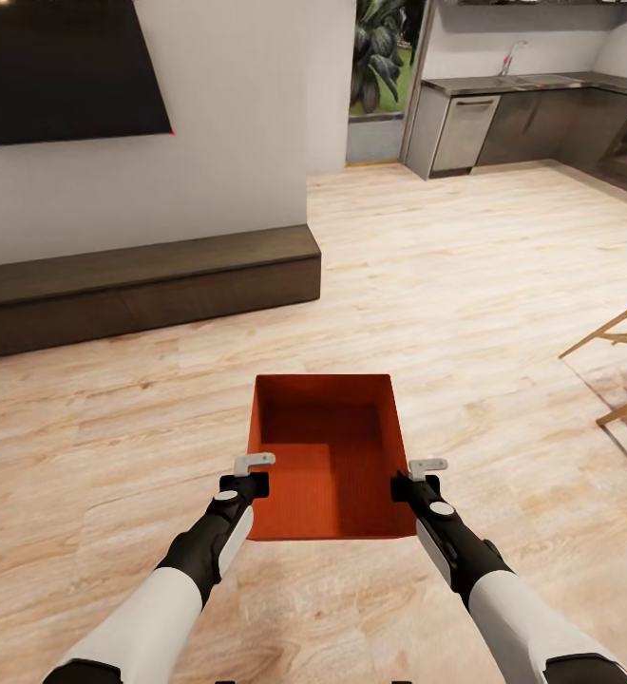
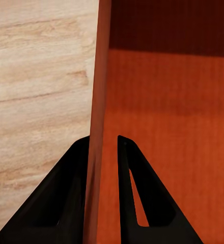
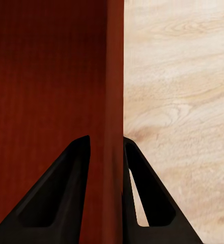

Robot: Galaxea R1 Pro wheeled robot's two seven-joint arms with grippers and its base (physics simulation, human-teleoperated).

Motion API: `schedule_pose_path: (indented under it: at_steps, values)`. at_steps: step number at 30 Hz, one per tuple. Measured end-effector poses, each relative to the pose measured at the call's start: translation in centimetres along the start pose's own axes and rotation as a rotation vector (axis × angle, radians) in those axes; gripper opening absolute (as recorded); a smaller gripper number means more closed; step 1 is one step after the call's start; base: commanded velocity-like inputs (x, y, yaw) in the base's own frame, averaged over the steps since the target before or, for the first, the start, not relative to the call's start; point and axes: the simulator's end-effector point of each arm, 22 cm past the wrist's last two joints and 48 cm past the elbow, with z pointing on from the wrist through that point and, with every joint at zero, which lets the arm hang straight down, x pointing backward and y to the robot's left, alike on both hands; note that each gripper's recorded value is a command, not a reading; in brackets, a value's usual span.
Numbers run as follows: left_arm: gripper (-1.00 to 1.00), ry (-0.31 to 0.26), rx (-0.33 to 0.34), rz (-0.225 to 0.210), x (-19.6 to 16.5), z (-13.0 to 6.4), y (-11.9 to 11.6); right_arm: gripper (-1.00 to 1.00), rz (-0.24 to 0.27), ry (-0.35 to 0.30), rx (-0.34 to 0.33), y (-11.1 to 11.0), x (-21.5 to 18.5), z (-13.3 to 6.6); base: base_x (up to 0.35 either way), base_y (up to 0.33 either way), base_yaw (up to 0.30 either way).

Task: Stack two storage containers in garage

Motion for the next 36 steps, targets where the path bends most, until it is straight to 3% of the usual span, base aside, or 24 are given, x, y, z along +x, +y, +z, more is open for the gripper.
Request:
schedule_pose_path:
  at_steps: [36]
  values:
    - [-1.00, -0.057, 0.004, -0.003, -3.2, -1.8, -0.1, -1.00, 0.001, -0.057, 0.003, -0.1, -3.4, -1.4, 0.000, 0.000, 0.000]
